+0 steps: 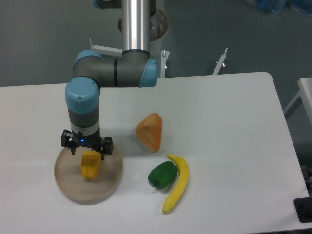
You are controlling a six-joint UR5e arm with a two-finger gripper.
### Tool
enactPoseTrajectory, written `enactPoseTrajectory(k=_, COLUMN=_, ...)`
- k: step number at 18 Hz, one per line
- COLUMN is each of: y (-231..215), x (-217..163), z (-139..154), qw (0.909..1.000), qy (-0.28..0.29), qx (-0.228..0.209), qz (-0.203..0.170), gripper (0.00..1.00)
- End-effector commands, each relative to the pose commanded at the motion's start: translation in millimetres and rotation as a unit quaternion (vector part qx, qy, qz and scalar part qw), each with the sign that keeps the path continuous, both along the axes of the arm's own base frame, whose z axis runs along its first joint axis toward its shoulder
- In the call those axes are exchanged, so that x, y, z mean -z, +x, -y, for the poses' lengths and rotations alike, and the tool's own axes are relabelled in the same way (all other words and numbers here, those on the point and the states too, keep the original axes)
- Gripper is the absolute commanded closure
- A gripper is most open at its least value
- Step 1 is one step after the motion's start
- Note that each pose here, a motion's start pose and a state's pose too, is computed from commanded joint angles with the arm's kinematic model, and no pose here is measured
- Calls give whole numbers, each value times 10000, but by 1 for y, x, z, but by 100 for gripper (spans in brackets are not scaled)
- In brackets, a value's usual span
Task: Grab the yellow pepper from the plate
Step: 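Lower the gripper onto the yellow pepper and close on it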
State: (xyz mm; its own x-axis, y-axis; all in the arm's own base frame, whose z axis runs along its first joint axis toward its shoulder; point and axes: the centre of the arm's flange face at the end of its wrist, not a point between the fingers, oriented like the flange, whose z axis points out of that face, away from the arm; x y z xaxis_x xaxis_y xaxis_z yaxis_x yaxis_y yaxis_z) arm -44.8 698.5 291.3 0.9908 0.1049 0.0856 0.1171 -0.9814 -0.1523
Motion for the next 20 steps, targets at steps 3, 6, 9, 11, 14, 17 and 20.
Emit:
enactPoseTrajectory(k=3, y=-1, x=2, z=0, qw=10000, qy=-32, qx=13, qz=-66, gripper=0)
enactPoseTrajectory(k=6, y=-2, x=12, z=-2, qw=9999, qy=-91, qx=17, qz=-80, gripper=0)
enactPoseTrajectory(k=9, y=-3, x=10, z=-4, qw=9999, qy=13, qx=13, qz=-133, gripper=0)
enactPoseTrajectory(k=11, y=-2, x=11, z=-5, qw=9999, qy=6, qx=21, qz=-131, gripper=0)
enactPoseTrajectory(k=14, y=-1, x=18, z=-6, qw=9999, qy=-47, qx=25, qz=-148, gripper=0)
enactPoseTrajectory(k=17, y=3, x=22, z=-4, qw=9998, qy=-93, qx=47, qz=-142, gripper=0)
enactPoseTrajectory(k=20, y=3, x=23, z=-3, qw=9998, qy=-106, qx=52, qz=-163, gripper=0)
